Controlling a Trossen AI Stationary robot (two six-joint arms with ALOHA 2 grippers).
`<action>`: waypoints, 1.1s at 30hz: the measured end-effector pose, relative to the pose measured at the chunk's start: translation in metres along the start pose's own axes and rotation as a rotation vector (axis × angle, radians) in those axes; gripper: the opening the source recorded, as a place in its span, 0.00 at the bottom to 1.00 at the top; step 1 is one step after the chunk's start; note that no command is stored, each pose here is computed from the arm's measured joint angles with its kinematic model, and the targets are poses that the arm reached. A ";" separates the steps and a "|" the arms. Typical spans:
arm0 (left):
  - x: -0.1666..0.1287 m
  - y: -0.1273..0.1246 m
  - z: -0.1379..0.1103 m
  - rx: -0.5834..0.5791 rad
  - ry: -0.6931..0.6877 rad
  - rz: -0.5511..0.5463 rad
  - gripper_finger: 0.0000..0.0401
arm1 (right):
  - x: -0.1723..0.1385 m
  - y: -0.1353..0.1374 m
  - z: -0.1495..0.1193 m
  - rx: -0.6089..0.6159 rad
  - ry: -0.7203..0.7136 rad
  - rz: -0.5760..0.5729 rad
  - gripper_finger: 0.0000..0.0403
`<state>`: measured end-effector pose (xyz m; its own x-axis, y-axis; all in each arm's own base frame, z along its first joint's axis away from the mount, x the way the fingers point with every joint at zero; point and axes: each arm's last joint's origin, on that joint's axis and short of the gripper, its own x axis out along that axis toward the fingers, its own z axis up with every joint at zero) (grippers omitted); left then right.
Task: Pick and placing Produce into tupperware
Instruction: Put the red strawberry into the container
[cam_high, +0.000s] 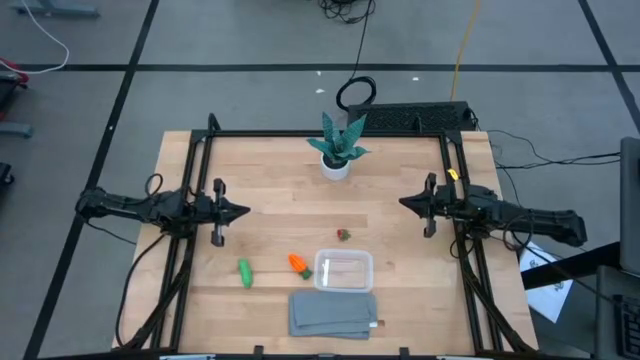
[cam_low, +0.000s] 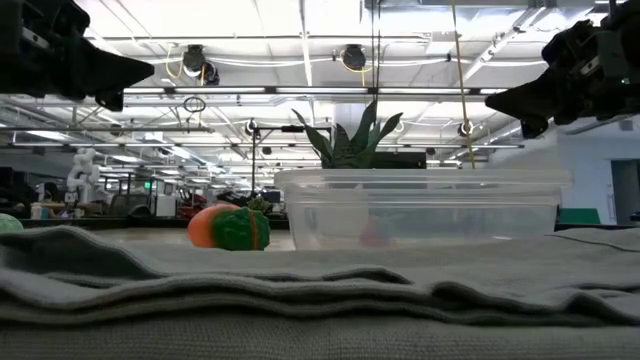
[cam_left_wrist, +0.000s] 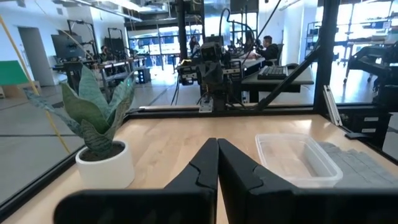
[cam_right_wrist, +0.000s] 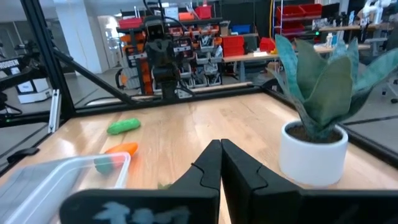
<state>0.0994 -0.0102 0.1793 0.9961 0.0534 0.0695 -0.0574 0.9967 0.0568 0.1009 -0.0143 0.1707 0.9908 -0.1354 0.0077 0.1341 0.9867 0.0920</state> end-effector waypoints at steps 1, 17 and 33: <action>0.000 0.000 0.000 0.003 -0.003 0.000 0.02 | 0.001 0.000 0.000 -0.002 -0.001 0.000 0.00; 0.000 0.000 0.002 0.060 -0.021 0.005 0.02 | 0.034 0.002 0.020 -0.027 0.036 0.015 0.00; 0.000 0.001 0.008 0.091 -0.075 0.030 0.02 | 0.104 0.009 0.070 -0.082 0.132 0.099 0.00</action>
<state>0.0985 -0.0095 0.1869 0.9864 0.0746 0.1467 -0.0959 0.9850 0.1437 0.2039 -0.0259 0.2416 0.9925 -0.0299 -0.1182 0.0319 0.9994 0.0152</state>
